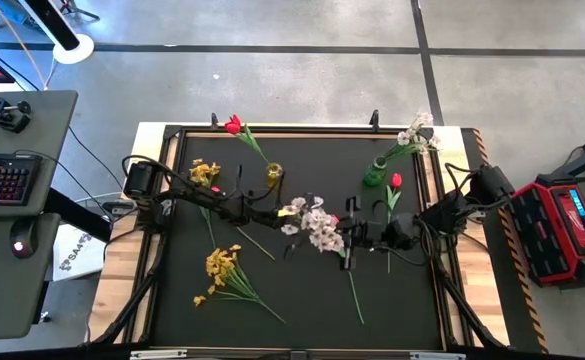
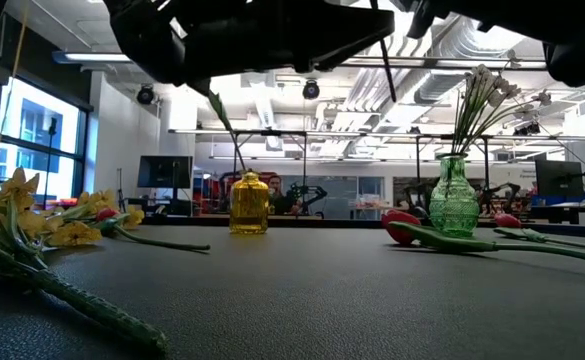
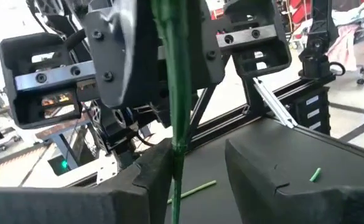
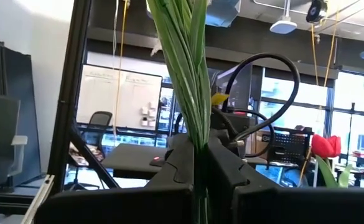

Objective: Sort flowers into vase by color
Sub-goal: Put the white flowers into the green vase

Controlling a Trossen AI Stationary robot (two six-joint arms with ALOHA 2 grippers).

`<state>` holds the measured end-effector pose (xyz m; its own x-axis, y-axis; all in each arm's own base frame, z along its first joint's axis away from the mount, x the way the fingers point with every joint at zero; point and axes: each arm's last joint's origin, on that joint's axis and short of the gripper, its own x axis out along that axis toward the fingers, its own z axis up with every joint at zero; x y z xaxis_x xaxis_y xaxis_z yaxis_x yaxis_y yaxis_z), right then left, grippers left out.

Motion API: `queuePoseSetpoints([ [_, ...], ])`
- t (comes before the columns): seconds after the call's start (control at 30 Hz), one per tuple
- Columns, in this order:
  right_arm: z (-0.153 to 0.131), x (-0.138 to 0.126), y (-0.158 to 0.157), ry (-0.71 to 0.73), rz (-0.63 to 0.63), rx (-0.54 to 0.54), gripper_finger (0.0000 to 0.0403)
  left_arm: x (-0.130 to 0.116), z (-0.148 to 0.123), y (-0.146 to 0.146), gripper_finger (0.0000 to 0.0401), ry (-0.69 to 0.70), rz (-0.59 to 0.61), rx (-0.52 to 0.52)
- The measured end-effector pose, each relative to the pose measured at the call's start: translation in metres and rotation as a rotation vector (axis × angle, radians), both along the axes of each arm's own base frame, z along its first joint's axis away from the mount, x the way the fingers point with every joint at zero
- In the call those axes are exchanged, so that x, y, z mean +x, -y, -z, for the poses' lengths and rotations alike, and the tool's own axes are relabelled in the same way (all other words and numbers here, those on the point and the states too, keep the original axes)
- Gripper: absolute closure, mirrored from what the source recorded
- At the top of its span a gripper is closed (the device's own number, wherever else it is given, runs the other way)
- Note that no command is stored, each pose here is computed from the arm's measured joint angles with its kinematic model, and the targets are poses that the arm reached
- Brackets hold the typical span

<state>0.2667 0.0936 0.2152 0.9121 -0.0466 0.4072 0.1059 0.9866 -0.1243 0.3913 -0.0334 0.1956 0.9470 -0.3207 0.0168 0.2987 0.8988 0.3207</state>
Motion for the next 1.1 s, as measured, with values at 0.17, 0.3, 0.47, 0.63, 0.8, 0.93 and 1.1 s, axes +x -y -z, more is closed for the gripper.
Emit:
queuePoseSetpoints([
  [0.17,0.001,0.0,-0.002,-0.007,-0.005,-0.006,0.04,0.0,0.0,0.0,0.0317,-0.014,-0.009,-0.041],
  [0.3,0.003,0.0,-0.001,-0.032,0.014,0.003,0.0396,0.0,0.0,-0.003,0.0374,-0.059,-0.066,-0.113],
  [0.47,0.005,0.001,0.0,-0.065,0.051,0.04,0.0386,-0.003,-0.002,-0.007,0.0393,-0.118,-0.084,-0.145],
  [0.63,0.009,0.001,-0.002,-0.11,0.127,0.08,0.036,-0.007,-0.003,-0.009,0.0398,-0.2,-0.167,-0.136],
  [0.8,0.013,-0.003,-0.009,-0.211,0.202,0.069,0.0295,-0.01,0.001,-0.011,0.04,-0.278,-0.267,-0.109],
  [0.93,0.012,-0.01,-0.01,-0.326,0.25,0.099,0.0245,-0.011,0.004,-0.013,0.04,-0.311,-0.311,-0.099],
  [1.1,0.01,-0.017,-0.005,-0.42,0.247,0.188,0.0214,-0.012,0.007,-0.016,0.04,-0.331,-0.369,-0.079],
])
